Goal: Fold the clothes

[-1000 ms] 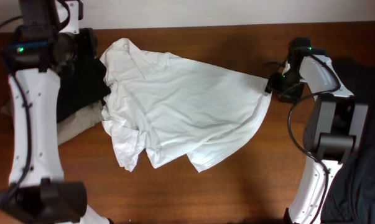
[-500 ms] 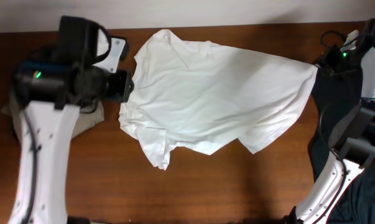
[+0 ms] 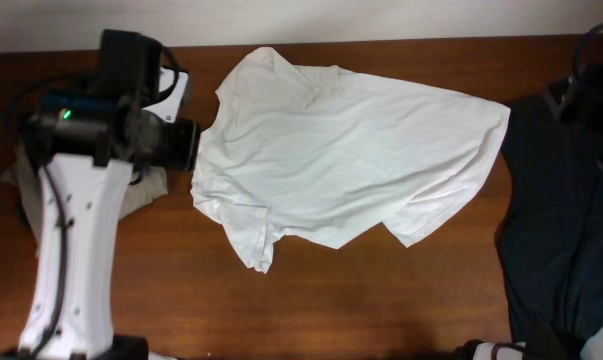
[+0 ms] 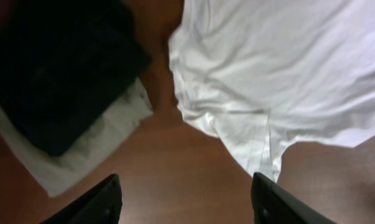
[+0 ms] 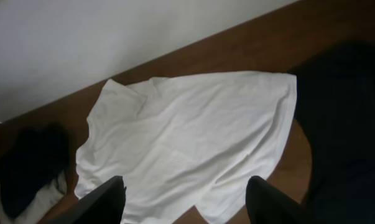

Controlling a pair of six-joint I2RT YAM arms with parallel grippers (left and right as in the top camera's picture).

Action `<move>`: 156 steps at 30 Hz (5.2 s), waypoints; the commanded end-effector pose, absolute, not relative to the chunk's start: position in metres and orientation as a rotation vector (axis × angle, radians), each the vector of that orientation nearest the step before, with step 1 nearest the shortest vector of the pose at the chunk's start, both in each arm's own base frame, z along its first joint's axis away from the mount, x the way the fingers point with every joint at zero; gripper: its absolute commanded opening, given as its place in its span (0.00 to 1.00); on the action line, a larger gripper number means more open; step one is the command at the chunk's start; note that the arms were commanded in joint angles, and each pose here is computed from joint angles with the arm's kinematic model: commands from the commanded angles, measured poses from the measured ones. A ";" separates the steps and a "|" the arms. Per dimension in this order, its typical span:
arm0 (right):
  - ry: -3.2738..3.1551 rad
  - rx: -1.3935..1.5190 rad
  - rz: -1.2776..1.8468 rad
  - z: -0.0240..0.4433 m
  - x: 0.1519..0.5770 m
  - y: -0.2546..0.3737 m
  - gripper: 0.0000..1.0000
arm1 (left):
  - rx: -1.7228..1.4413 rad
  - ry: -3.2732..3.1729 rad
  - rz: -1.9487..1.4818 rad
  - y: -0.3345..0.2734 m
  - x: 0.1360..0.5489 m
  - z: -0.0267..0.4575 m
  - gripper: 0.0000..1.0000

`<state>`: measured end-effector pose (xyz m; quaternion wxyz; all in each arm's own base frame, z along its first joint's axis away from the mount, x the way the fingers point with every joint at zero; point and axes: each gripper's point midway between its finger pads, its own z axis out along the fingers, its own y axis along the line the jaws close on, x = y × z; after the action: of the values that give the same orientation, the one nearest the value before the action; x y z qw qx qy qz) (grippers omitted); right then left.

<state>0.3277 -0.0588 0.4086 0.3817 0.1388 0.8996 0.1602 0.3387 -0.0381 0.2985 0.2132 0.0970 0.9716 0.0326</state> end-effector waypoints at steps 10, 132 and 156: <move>3.003 0.655 0.633 0.136 0.275 -0.001 0.68 | 0.195 3.238 0.144 -0.019 0.329 0.179 0.66; 2.771 0.369 0.534 0.194 0.291 -0.006 0.61 | -0.005 3.261 0.271 -0.022 0.224 0.052 0.00; 2.957 0.756 0.318 0.148 0.268 -0.040 0.69 | 0.460 2.858 -0.047 -0.050 0.339 0.046 0.72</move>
<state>0.2756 -0.0286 0.1647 0.0716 0.2112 0.9669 0.1236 0.3357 -0.0267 0.0588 0.1378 0.0511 0.9883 0.0403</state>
